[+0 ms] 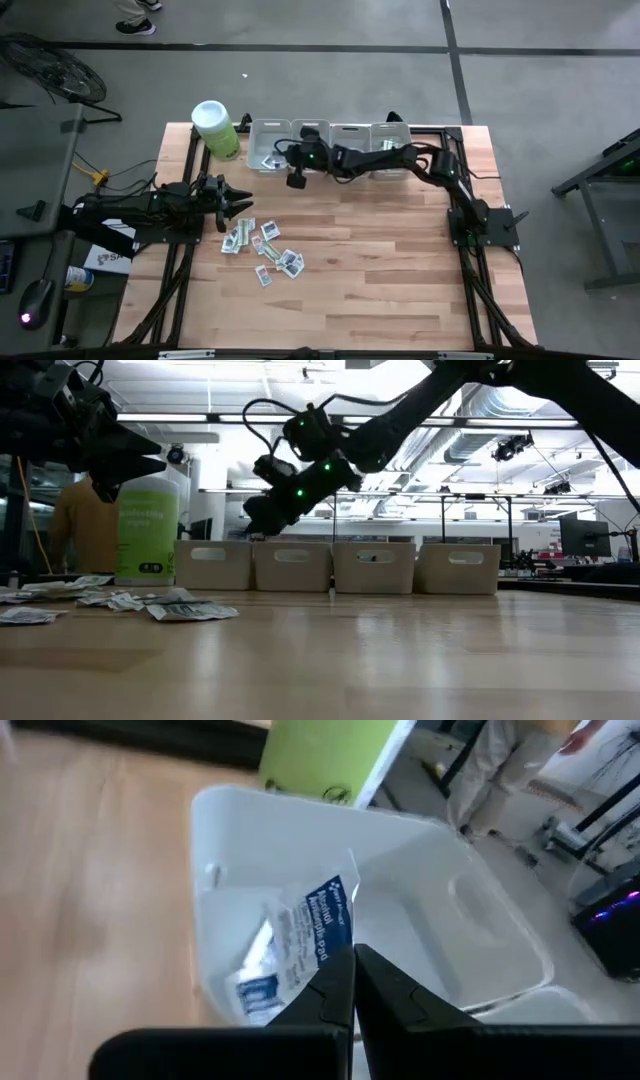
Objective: Pick & Place First Aid Supplies
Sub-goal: Put the alcohol pad into the left gray bin
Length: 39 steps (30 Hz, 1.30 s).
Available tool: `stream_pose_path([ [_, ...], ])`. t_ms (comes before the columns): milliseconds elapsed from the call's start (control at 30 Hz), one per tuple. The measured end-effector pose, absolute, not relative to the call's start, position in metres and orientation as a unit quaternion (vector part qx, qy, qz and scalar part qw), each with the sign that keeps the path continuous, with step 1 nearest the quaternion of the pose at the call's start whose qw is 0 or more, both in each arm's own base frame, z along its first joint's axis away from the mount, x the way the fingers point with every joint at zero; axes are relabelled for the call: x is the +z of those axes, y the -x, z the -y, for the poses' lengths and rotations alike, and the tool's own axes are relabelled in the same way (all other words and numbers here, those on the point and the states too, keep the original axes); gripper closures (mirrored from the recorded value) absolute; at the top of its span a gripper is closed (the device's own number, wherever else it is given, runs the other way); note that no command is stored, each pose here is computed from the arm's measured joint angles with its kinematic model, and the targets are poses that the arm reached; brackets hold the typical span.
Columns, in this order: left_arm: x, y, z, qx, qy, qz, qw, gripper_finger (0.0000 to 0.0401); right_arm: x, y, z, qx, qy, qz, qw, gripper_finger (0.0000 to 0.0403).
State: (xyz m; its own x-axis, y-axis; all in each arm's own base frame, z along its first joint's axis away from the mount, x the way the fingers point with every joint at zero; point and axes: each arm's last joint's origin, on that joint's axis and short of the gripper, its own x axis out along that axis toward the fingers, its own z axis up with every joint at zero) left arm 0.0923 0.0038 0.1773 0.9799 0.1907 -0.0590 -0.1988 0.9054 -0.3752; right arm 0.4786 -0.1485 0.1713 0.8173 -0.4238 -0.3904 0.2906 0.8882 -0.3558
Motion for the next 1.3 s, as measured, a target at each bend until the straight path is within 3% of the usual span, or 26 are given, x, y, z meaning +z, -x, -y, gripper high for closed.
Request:
stream_pose_path([
  [300, 0.177, -0.092, -0.004, 0.098, 0.193, -0.011, 0.976, 0.0251, 0.162, -0.482, 0.149, -0.192, 0.138, -0.23, 0.944, 0.0385],
  [633, 0.177, -0.092, -0.004, 0.097, 0.193, -0.011, 0.976, 0.0251, 0.166, -0.482, 0.149, -0.219, 0.121, -0.214, 0.944, 0.0266],
  [800, 0.177, -0.092, -0.004, 0.096, 0.193, -0.011, 0.976, 0.0251, 0.189, -0.482, 0.136, -0.227, 0.064, -0.183, 0.954, 0.0231],
  [1000, 0.177, -0.092, -0.004, 0.097, 0.193, -0.011, 0.976, 0.0251, 0.191, -0.483, 0.11, -0.157, 0.034, -0.209, 0.965, 0.0218],
  [1300, 0.177, -0.092, -0.004, 0.098, 0.193, -0.011, 0.976, 0.0251, 0.178, -0.484, 0.056, -0.059, 0.045, -0.288, 0.955, 0.0231],
])
